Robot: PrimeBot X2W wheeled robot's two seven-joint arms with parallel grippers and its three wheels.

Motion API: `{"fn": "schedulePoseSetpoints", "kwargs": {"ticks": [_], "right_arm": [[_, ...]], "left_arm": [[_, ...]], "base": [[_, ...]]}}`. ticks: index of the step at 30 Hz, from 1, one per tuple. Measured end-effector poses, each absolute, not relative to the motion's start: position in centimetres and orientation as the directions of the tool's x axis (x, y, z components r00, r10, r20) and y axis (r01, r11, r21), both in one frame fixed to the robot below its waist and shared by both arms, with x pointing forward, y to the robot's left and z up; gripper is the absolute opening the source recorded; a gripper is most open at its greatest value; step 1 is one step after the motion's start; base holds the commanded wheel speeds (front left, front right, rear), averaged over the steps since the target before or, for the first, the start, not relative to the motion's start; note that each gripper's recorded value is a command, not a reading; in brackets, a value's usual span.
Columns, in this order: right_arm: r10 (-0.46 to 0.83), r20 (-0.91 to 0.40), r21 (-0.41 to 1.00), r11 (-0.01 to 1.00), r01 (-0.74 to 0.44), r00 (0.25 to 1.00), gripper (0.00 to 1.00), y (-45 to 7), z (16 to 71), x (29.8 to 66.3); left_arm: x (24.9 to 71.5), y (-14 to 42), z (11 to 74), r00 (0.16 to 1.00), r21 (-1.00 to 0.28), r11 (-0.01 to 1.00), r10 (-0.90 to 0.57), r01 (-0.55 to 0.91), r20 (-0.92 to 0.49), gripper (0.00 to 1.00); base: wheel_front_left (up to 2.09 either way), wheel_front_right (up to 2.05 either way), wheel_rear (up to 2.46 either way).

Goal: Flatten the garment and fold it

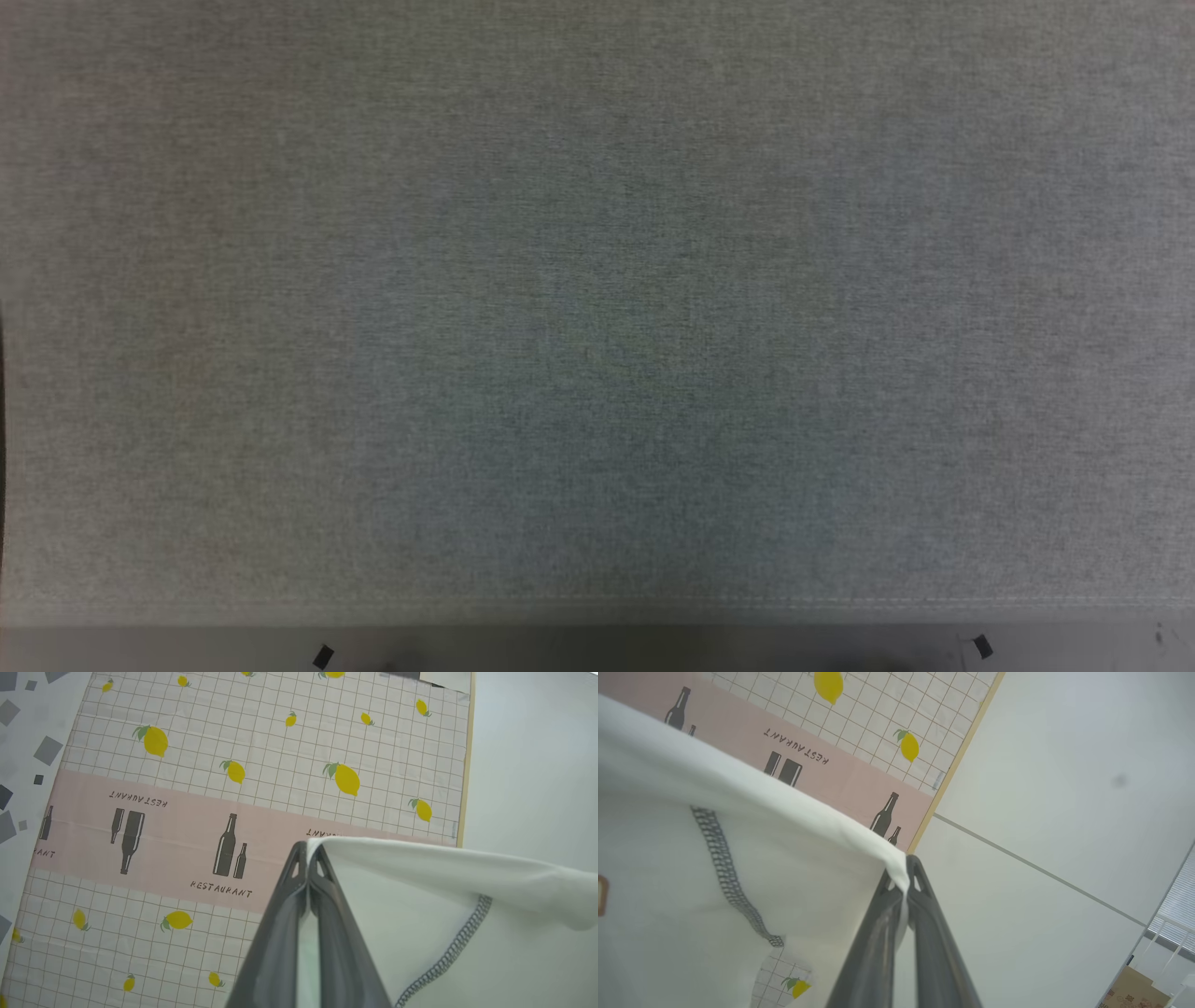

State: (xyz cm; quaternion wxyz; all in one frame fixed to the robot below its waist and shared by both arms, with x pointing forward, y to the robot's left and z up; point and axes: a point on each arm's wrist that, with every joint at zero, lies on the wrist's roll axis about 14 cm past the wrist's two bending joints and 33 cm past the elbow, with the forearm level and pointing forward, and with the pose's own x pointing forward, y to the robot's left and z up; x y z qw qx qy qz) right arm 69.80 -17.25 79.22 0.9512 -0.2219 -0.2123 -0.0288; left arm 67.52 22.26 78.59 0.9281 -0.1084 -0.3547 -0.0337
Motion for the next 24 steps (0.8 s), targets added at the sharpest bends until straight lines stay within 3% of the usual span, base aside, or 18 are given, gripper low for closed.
{"fn": "schedulePoseSetpoints", "kwargs": {"ticks": [3,7,15,17,24], "right_arm": [[0.038,0.448,-0.419,0.891,0.172,0.893,0.0,-17.5,79.6,70.0],[0.051,0.422,-0.426,0.892,0.149,0.905,0.0,-17.5,77.5,71.1],[0.083,0.186,-0.411,0.912,0.001,0.979,0.0,-17.7,65.7,72.8],[0.125,0.062,-0.399,0.912,-0.09,0.99,0.0,-17.0,60.8,71.5],[0.173,-0.206,-0.281,0.932,-0.227,0.963,0.0,-17.0,52.3,64.8]], "left_arm": [[67.9,22.0,78.6,0.736,-0.179,0.973,0.012,0.148,0.676,0.0],[69.1,21.6,76.0,0.786,-0.162,0.975,-0.023,0.156,0.618,0.0],[70.3,20.3,63.6,0.935,-0.124,0.978,-0.119,0.169,0.333,0.0],[68.8,19.8,59.1,0.968,-0.117,0.976,-0.159,0.183,0.194,0.0],[62.5,18.4,51.3,0.965,-0.157,0.961,-0.246,0.23,-0.094,0.0]], "base": [[0.0,0.0,0.0],[0.0,0.0,0.0],[0.0,0.0,0.0],[0.0,0.0,0.0],[0.0,0.0,0.0]]}}
